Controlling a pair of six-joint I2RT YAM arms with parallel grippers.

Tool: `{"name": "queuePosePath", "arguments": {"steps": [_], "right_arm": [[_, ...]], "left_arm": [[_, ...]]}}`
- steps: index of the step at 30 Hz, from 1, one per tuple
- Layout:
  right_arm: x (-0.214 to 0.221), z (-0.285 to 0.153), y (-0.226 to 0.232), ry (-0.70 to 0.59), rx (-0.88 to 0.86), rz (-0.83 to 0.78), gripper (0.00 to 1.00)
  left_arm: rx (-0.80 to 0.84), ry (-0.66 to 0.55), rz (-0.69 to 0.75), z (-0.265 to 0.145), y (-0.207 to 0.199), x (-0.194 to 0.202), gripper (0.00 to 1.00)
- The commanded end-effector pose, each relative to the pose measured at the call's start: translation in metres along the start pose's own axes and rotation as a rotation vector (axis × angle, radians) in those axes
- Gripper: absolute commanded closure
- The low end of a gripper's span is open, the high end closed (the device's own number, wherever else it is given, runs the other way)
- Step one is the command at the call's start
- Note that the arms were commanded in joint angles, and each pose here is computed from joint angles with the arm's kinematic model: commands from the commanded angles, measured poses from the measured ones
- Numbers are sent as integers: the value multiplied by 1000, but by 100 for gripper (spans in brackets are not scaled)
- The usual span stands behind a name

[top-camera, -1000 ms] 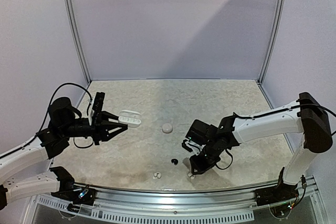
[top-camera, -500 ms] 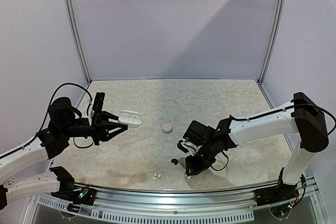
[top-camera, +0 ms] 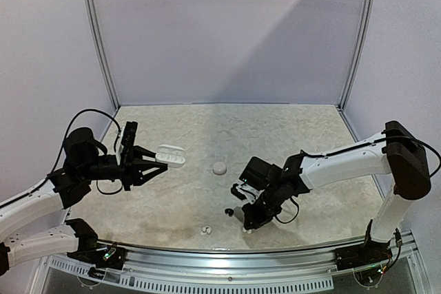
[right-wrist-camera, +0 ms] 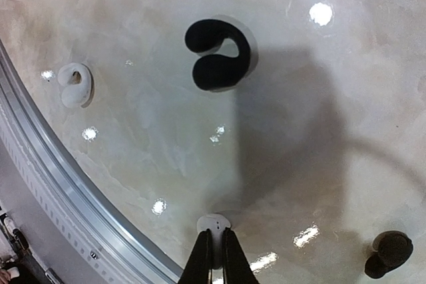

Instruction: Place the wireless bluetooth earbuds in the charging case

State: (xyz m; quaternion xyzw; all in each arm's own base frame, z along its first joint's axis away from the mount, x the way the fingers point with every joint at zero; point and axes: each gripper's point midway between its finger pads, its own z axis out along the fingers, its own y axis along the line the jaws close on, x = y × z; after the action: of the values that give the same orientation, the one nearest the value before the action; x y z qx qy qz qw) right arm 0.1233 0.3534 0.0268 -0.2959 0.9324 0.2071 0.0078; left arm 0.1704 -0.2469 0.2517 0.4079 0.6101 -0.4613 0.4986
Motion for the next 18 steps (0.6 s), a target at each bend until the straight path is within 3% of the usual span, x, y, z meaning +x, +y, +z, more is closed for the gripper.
{"name": "queuePosePath", "arguments": {"steps": [1,8,18], "right_arm": [[9,1,-2,52,18,-1,100],[-21,-33,23,-25,-5,-99,100],[-101,-166,85,-414,-1,-380,100]], "left_arm": [[6,2,11,-2,-1,2,100],[89,-23,87,-4,-17,-7,100],[219,-45,204,-5,-39,-17,100]]}}
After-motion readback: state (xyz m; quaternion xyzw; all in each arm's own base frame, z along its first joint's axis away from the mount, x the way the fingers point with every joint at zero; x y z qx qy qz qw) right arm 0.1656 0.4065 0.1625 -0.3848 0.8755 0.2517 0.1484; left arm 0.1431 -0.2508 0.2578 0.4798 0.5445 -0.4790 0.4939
